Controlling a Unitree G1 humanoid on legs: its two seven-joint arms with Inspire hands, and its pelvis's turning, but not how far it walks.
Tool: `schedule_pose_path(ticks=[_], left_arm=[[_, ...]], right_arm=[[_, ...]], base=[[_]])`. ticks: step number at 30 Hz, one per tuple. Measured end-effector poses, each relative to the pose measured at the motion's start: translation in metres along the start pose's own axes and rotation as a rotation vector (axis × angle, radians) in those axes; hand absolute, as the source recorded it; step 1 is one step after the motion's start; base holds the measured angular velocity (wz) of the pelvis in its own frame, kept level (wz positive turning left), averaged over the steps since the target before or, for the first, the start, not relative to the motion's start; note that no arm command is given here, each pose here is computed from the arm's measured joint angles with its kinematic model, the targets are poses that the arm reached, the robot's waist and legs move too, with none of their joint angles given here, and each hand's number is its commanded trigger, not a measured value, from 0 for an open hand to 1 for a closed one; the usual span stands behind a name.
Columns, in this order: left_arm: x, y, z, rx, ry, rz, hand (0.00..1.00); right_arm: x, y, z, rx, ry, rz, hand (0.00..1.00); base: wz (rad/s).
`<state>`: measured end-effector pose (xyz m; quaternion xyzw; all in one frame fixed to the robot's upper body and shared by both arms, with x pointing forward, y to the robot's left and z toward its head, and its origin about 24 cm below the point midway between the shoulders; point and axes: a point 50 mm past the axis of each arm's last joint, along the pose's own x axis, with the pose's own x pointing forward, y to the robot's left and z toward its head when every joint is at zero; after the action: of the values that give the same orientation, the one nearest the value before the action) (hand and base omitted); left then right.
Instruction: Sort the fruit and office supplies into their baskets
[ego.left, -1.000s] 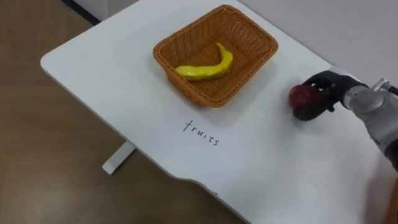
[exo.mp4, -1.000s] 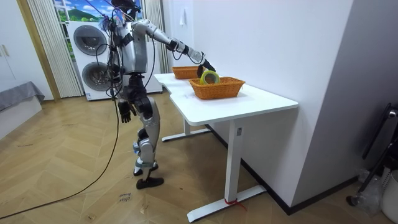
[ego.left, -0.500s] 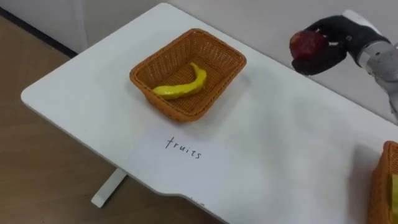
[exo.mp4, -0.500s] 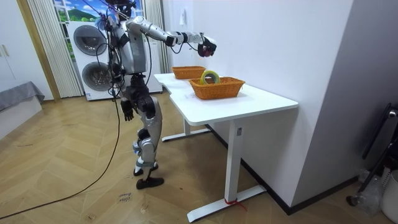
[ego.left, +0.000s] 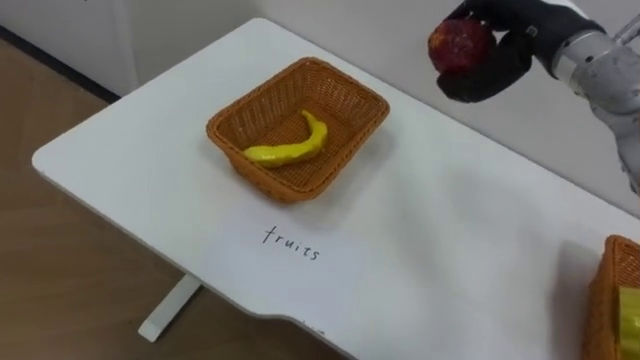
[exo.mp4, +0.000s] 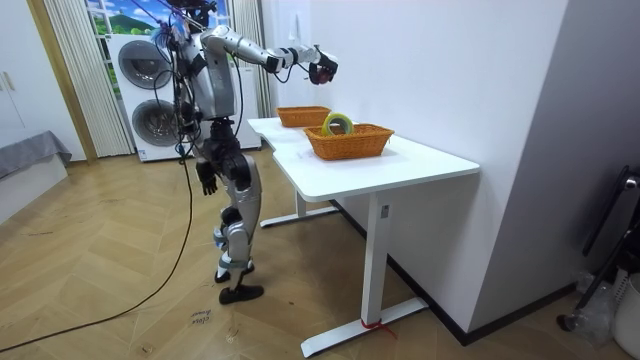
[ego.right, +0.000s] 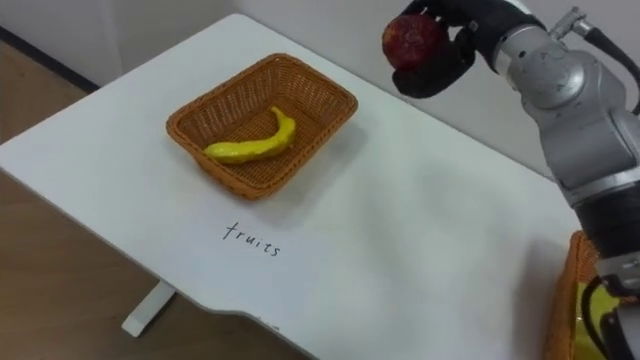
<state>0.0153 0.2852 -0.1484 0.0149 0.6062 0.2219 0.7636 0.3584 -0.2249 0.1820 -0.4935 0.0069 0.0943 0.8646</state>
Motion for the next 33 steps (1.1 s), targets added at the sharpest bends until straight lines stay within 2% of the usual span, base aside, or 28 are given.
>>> schedule_pose_path(ticks=[8, 22, 29, 33], left_arm=[[-0.001, 0.007, -0.005, -0.033, 0.015, 0.022, 0.00], [-0.004, 0.013, -0.015, -0.006, 0.039, 0.033, 0.00], [-0.005, 0.018, -0.020, 0.001, 0.052, 0.044, 0.00], [-0.006, 0.020, -0.021, 0.003, 0.058, 0.048, 0.00]], right_arm=[[0.002, 0.008, -0.001, -0.047, 0.024, 0.025, 1.00], [0.003, 0.016, 0.008, -0.058, 0.001, 0.049, 1.00], [0.009, 0.041, 0.005, -0.033, 0.022, 0.123, 1.00], [0.009, 0.042, 0.004, -0.031, 0.022, 0.126, 1.00]], base=[[0.09], [0.05], [0.04], [0.06]])
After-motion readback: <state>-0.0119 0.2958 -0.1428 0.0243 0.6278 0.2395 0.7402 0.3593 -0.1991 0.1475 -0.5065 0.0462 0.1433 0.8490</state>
